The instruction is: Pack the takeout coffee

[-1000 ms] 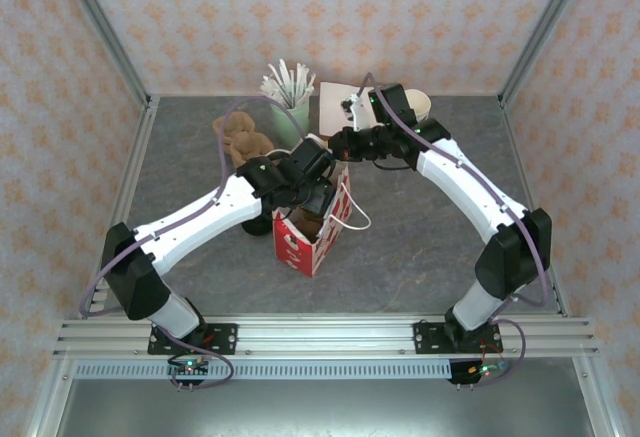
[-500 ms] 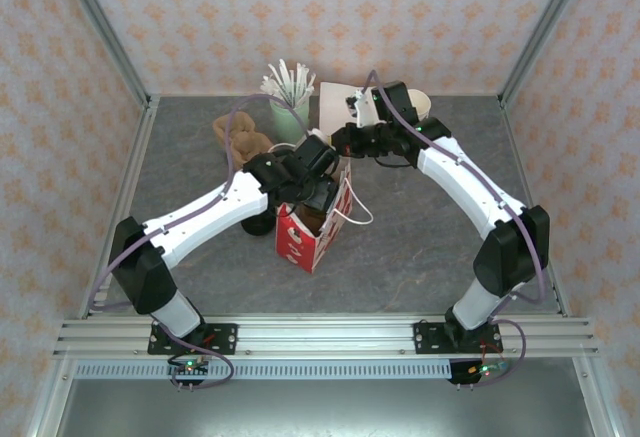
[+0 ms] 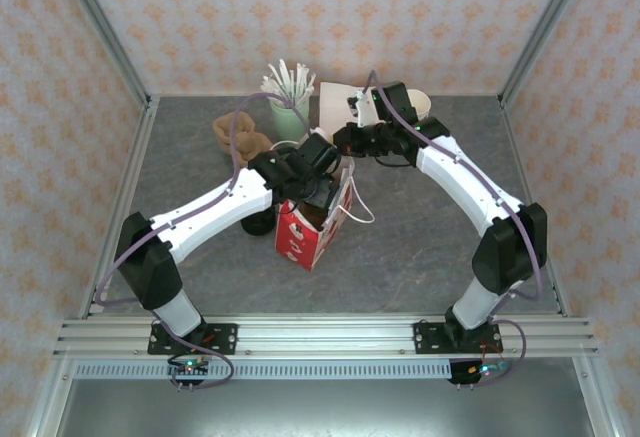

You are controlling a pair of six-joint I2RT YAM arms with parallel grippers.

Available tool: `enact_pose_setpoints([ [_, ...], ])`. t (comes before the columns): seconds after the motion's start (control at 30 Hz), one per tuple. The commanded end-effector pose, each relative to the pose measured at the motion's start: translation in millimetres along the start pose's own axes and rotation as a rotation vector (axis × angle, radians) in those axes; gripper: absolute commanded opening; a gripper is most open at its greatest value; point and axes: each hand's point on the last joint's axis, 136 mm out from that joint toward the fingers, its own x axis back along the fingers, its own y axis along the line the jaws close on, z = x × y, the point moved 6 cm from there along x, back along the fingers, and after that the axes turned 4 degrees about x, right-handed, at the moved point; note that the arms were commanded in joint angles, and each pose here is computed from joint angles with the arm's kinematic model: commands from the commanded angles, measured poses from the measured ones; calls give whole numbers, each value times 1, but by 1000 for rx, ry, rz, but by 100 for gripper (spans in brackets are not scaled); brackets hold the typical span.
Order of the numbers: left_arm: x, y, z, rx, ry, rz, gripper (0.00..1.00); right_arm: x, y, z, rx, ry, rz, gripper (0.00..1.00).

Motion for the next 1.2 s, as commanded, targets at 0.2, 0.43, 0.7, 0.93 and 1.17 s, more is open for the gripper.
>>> enact_pose_setpoints([
  [0.2, -20, -4, 13, -57, 114, -23, 59, 7, 35, -18, 51, -66, -151, 0],
  [0.43, -30, -5, 18, -47, 167, -38, 59, 11, 35, -16, 51, -78, -146, 0],
  [0.7, -38, -9, 14, -23, 171, -46, 59, 14, 33, -16, 18, -115, -137, 0],
  [0.93, -47, -10, 12, -16, 175, -60, 59, 17, 32, -11, 8, -121, -136, 0],
  [1.17, -58, -11, 14, -25, 190, -75, 59, 19, 33, -8, 6, -122, -132, 0],
])
